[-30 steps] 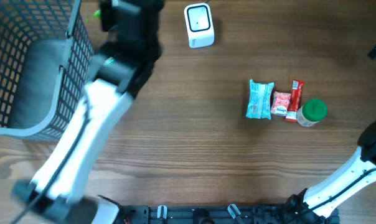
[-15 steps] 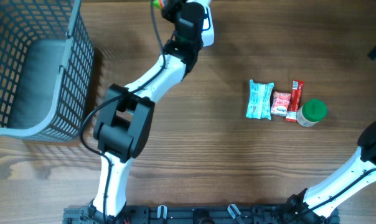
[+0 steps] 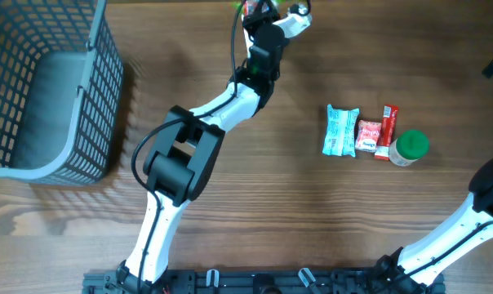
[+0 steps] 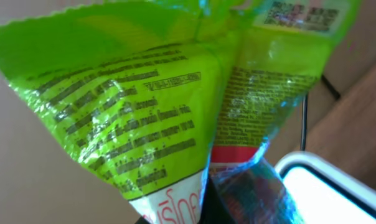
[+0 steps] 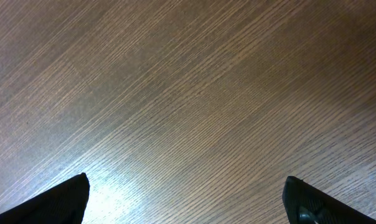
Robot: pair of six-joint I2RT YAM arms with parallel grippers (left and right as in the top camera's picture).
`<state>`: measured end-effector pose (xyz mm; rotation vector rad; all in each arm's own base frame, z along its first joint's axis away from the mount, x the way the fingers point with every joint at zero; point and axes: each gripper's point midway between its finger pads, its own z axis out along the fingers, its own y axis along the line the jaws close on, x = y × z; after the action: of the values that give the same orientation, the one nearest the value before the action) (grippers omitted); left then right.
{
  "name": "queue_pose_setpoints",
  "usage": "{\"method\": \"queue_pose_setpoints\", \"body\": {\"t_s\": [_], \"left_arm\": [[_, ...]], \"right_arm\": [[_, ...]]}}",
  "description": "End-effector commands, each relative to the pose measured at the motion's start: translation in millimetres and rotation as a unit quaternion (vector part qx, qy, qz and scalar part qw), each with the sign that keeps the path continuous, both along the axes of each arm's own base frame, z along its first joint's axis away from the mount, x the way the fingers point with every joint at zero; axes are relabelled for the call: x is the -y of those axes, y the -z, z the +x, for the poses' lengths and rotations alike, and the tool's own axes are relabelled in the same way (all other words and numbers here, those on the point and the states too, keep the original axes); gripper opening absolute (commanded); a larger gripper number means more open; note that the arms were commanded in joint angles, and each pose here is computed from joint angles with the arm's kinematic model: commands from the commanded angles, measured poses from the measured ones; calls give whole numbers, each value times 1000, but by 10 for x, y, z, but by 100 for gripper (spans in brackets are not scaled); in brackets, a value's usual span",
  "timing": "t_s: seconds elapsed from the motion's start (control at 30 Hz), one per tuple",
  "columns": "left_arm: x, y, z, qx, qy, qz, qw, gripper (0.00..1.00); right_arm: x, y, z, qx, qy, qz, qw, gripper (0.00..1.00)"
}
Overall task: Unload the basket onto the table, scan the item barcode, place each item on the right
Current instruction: 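Carry the candy bag up to the white scanner with the left gripper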
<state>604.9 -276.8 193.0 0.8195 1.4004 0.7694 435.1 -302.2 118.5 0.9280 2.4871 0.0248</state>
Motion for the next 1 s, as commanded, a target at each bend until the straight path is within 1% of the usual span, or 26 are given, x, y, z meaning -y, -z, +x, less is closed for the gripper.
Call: {"method": "queue_pose_setpoints", "body": {"t_s": [0.0,0.07,0.13,0.17,0.2,0.27,0.33,0.4,0.47,0.5,0.53,0.57,0.6,0.63,0.67,0.7,0.73,0.8,0.83,0.87,0.93,0.97], "left_arm": [[80,-264,10,50,20,67,996,4],[72,-113,37,22,27,78,996,4],[77,171,37,-30,31,61,997,4],[75,242,37,-40,30,47,998,4],[78,270,40,-41,31,46,998,4],[79,256,41,-40,30,20,999,4],[72,243,42,-38,27,19,999,4],[-31,-121,53,31,-1,-21,999,4],[-177,-652,-27,116,-28,-78,990,4],[-226,-789,-67,122,-40,-100,987,4],[-320,-881,-103,118,-63,-142,981,4],[-422,-913,-145,99,-92,-192,972,4],[-469,-920,-188,80,-109,-228,964,4],[-464,-890,-267,44,-121,-257,958,4],[-397,-868,-402,-3,-121,-287,950,4],[-335,-842,-507,-34,-117,-305,945,4],[-246,-815,-678,-78,-111,-332,933,4],[-23,-648,-1231,-212,-99,-403,885,4],[120,-458,-1503,-294,-93,-434,846,4],[261,-245,-1758,-375,-90,-451,805,4],[507,242,-2335,-538,-109,-467,693,4],[568,450,-2524,-584,-122,-462,657,4]], "right_arm": [[4,-230,28,20,4,-13,1000,100],[4,-230,28,20,4,-13,1000,100],[4,-230,28,20,4,-13,1000,100],[4,-230,28,20,4,-13,1000,100],[4,-230,28,20,4,-13,1000,100],[4,-230,28,20,4,-13,1000,99],[4,-230,28,20,4,-13,1000,100],[4,-231,28,20,4,-13,1000,100],[4,-230,28,20,4,-13,1000,100],[4,-231,28,20,4,-13,1000,100],[4,-230,28,20,4,-13,1000,100],[4,-230,28,20,4,-13,1000,100],[4,-230,28,20,4,-13,1000,100],[4,-230,28,20,4,-13,1000,100],[4,-230,28,20,4,-13,1000,100],[4,-230,28,20,4,-13,1000,100],[4,-230,28,20,4,-13,1000,100],[4,-231,28,20,4,-13,1000,100],[4,-231,28,20,4,-13,1000,100],[4,-230,28,20,4,-13,1000,100],[4,-230,28,20,4,-13,1000,100],[4,-231,28,20,4,-13,1000,100]]}}
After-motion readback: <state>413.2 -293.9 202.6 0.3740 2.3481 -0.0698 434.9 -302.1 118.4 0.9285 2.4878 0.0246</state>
